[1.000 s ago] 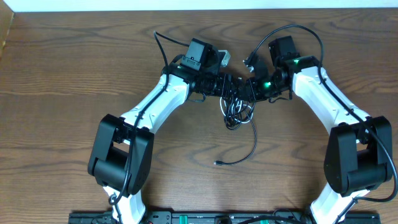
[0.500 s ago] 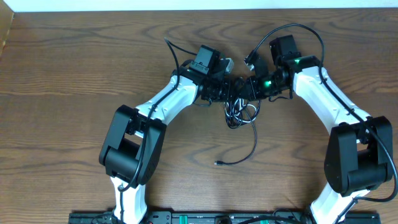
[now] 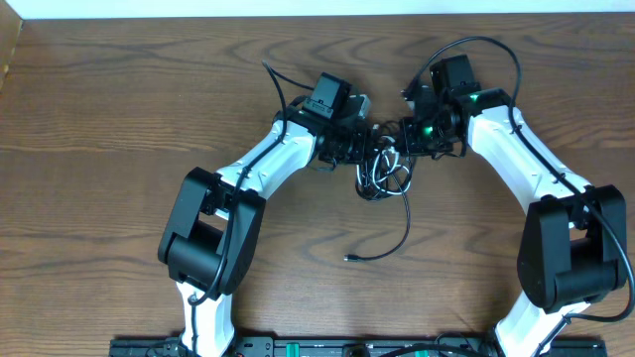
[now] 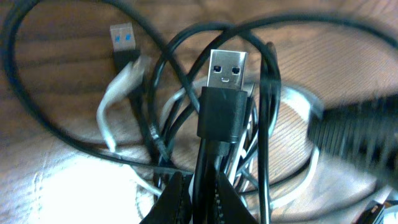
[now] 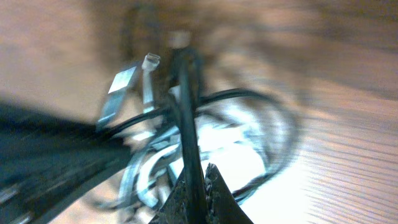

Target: Untangle cables

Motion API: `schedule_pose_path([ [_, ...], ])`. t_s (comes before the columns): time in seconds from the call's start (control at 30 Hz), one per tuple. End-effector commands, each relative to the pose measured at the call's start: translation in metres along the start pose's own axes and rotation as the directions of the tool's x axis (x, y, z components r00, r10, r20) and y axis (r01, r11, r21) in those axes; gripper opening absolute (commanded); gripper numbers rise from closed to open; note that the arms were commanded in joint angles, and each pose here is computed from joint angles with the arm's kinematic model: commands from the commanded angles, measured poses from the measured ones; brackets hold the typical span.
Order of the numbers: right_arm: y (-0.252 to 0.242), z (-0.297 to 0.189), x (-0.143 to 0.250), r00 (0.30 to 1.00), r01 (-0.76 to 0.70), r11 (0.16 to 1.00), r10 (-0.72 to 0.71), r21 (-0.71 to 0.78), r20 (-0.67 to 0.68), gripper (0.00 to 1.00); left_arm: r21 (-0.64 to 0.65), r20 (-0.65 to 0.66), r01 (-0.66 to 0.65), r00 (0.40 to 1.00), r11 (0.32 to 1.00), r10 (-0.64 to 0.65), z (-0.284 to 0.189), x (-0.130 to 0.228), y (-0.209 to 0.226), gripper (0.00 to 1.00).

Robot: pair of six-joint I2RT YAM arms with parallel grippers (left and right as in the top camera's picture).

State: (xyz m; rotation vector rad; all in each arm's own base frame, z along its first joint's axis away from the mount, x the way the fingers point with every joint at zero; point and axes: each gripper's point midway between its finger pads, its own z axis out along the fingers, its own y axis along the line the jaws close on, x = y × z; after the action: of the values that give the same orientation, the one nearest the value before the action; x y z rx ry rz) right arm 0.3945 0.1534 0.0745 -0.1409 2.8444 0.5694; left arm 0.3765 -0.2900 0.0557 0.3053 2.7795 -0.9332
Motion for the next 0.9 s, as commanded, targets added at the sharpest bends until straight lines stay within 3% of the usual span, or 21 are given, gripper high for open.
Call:
schedule_pose_path([
  [0.0, -0.042, 0.003, -0.010, 0.994, -0.102, 0.970, 0.090, 0.219, 0.061, 0.01, -0.023, 0.015, -0.039, 0.999, 0.999, 0.039, -0.015, -0.001, 0.000, 0.07],
  [0.2, -0.051, 0.022, -0.005, 0.993, -0.114, 0.967, 0.111, 0.229, 0.029, 0.01, 0.062, 0.035, -0.115, 0.993, 0.991, 0.113, -0.043, -0.002, -0.026, 0.07],
  [0.57, -0.038, 0.033, -0.004, 0.994, -0.107, 0.985, 0.108, 0.136, -0.002, 0.01, 0.091, 0.257, -0.119, 0.962, 0.989, 0.092, -0.144, -0.034, -0.046, 0.07],
  [0.77, -0.044, 0.031, 0.002, 0.988, -0.147, 0.979, 0.152, 0.140, -0.022, 0.01, 0.158, 0.372, -0.203, 0.919, 0.966, 0.132, -0.196, -0.038, -0.079, 0.08],
  [0.87, -0.058, 0.028, 0.002, 0.981, -0.188, 0.964, 0.193, 0.187, -0.009, 0.01, 0.180, 0.461, -0.191, 0.883, 0.965, 0.089, -0.231, -0.047, -0.088, 0.07],
])
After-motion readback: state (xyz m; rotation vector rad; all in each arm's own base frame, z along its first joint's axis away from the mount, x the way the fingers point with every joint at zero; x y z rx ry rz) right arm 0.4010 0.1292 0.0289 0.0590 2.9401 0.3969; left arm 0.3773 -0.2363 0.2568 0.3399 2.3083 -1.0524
